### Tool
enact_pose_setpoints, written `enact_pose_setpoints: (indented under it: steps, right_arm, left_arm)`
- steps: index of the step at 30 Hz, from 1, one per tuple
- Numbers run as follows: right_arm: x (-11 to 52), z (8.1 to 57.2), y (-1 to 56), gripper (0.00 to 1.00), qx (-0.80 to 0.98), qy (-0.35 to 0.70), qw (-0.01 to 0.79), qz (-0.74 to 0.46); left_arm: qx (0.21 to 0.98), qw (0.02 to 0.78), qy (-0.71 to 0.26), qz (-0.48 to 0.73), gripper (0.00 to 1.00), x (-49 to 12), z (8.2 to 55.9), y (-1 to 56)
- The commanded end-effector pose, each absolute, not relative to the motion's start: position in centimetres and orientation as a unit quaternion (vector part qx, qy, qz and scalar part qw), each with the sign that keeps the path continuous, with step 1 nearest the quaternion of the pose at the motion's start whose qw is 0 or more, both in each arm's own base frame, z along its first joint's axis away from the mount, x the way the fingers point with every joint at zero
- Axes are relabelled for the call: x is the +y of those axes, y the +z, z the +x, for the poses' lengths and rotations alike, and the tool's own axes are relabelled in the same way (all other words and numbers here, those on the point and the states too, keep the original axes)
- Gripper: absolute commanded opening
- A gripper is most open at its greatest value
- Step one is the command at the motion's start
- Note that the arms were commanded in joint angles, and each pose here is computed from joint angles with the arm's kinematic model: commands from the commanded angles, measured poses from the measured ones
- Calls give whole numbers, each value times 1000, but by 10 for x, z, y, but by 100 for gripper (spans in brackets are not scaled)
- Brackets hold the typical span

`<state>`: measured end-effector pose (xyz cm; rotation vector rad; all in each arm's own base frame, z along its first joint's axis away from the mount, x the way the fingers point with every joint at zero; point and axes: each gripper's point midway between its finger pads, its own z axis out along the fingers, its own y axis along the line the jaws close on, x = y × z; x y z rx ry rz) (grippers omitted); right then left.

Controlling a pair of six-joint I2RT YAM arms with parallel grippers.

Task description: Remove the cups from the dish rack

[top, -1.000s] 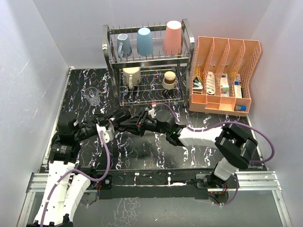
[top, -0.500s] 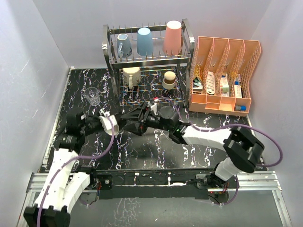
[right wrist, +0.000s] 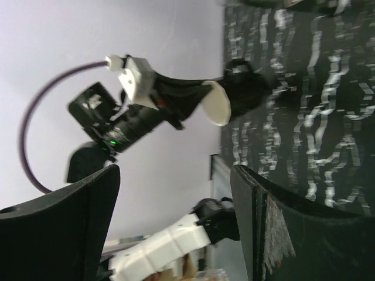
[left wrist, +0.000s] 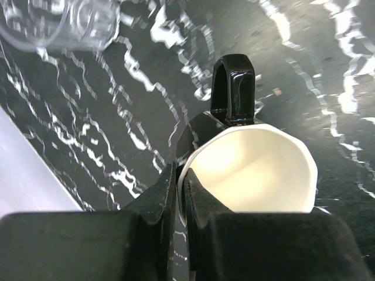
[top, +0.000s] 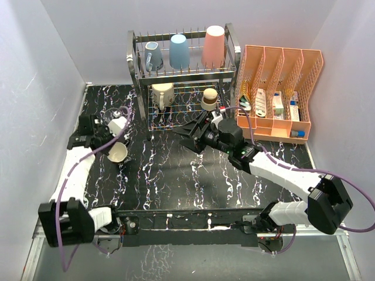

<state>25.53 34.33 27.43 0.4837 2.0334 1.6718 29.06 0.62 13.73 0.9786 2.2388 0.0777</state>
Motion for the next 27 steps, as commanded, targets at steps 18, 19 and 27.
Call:
enact_pose_setpoints:
  steps: [18, 19, 27]
  right_arm:
    - [301, 310, 234, 77, 828, 379, 396, 113]
    - [298, 315, 233, 77, 830, 366, 405, 111]
    - [294, 352, 231, 77, 826, 299, 468, 92]
  left_arm:
    - [934, 318, -5, 164, 0, 122, 399, 126]
    - [934, 320, -8, 156, 0, 126, 405, 125]
    - [932, 340, -24, 125, 0, 141, 432, 127]
